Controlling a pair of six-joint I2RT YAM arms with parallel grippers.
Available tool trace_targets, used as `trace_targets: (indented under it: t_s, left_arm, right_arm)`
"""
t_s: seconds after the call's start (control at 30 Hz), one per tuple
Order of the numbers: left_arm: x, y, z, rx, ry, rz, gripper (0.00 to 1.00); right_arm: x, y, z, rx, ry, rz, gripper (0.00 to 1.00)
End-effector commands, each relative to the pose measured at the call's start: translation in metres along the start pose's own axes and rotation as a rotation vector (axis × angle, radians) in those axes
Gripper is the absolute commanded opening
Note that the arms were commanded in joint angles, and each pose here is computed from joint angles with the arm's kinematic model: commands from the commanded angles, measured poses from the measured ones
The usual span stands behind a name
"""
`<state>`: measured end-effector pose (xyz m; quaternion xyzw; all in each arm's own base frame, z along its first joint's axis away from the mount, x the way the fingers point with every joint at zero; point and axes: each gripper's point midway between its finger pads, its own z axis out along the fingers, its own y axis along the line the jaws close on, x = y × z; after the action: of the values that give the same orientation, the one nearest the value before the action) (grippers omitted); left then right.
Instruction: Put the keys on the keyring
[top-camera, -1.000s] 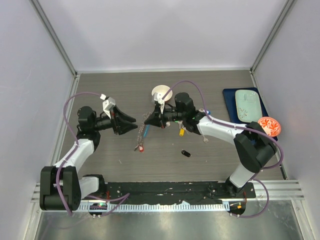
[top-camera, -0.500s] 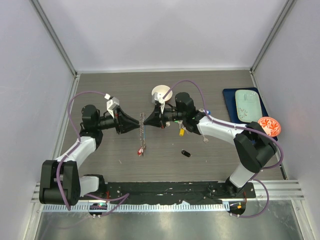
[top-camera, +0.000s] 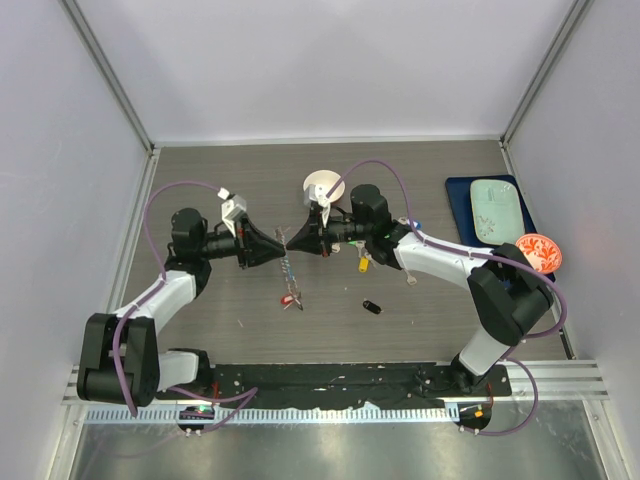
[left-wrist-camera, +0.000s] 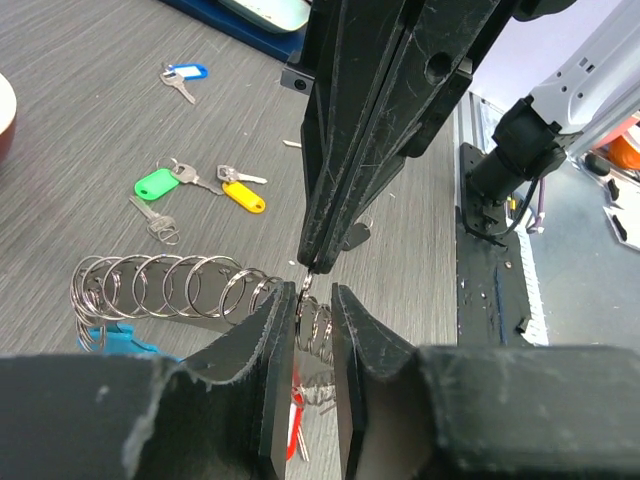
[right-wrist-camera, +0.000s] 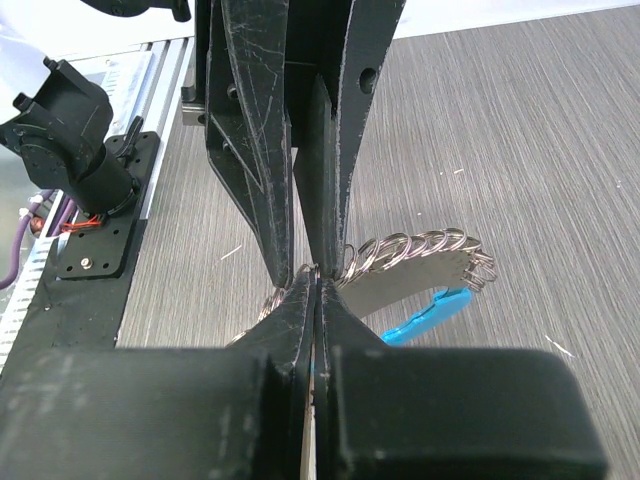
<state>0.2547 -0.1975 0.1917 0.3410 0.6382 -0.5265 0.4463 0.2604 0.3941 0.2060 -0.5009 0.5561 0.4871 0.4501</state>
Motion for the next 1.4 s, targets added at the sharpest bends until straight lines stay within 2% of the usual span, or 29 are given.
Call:
trace_targets:
  t_s: [0.0,0.1,0.2,0.23,0.37,0.43,0.47,0.53,0.57,0.77,0.93,1.03,1.2,1.37]
  left_arm:
    - [-0.011,0.003,0.004,-0.003,-0.005,0.055,0.23]
    - [-0.011,0.005,0.005,-0.015,-0.005,0.054,0.17]
    - [-0.013,0.005,0.005,-0.023,-0.007,0.063,0.02]
    - [-0.015,0.006,0.004,-0.030,-0.009,0.070,0.00]
    - [-0.017,0.004,0.000,-0.075,-0.002,0.101,0.00]
    - [-0.023,0.007,-0.003,-0.112,0.020,0.188,0.00]
    - [-0.014,0.010,-0.008,-0.158,0.065,0.160,0.00]
    - [-0.022,0.008,-0.015,-0.208,0.085,0.217,0.00]
    - [-0.015,0.012,-0.022,-0.254,0.130,0.228,0.00]
    - [-0.004,0.004,-0.041,-0.376,0.256,0.300,0.00]
    - [0.011,-0.004,-0.042,-0.404,0.377,0.349,0.00]
    - [0.017,-0.003,-0.042,-0.421,0.429,0.339,0.00]
    - [0.028,-0.013,-0.033,-0.358,0.479,0.343,0.00]
    - [0.036,-0.019,-0.031,-0.327,0.510,0.351,0.00]
  right_arm:
    - [-0.037,0.006,-0.002,-0.022,-0.089,-0.088,0.01]
    - [-0.037,0.007,-0.002,-0.030,-0.090,-0.087,0.01]
    - [-0.036,0.008,-0.001,-0.033,-0.089,-0.087,0.01]
    - [-0.036,0.007,-0.002,-0.030,-0.089,-0.087,0.01]
    - [-0.033,0.006,-0.003,-0.021,-0.076,-0.081,0.01]
    - [-0.030,0.000,-0.002,0.006,-0.056,-0.079,0.01]
    - [-0.024,-0.001,-0.003,0.018,-0.032,-0.056,0.08]
    - [-0.026,-0.005,-0.003,0.037,-0.022,-0.052,0.16]
    - [-0.021,-0.005,-0.004,0.038,-0.003,-0.030,0.23]
    - [-0.020,-0.011,-0.014,0.132,0.017,-0.003,0.44]
    - [-0.025,-0.001,-0.020,0.133,-0.029,0.018,0.46]
    - [-0.022,0.007,-0.017,0.082,-0.054,0.043,0.47]
    - [-0.011,0.016,-0.004,-0.028,-0.082,0.097,0.55]
    - [0.000,0.039,0.004,-0.118,-0.070,-0.023,0.55]
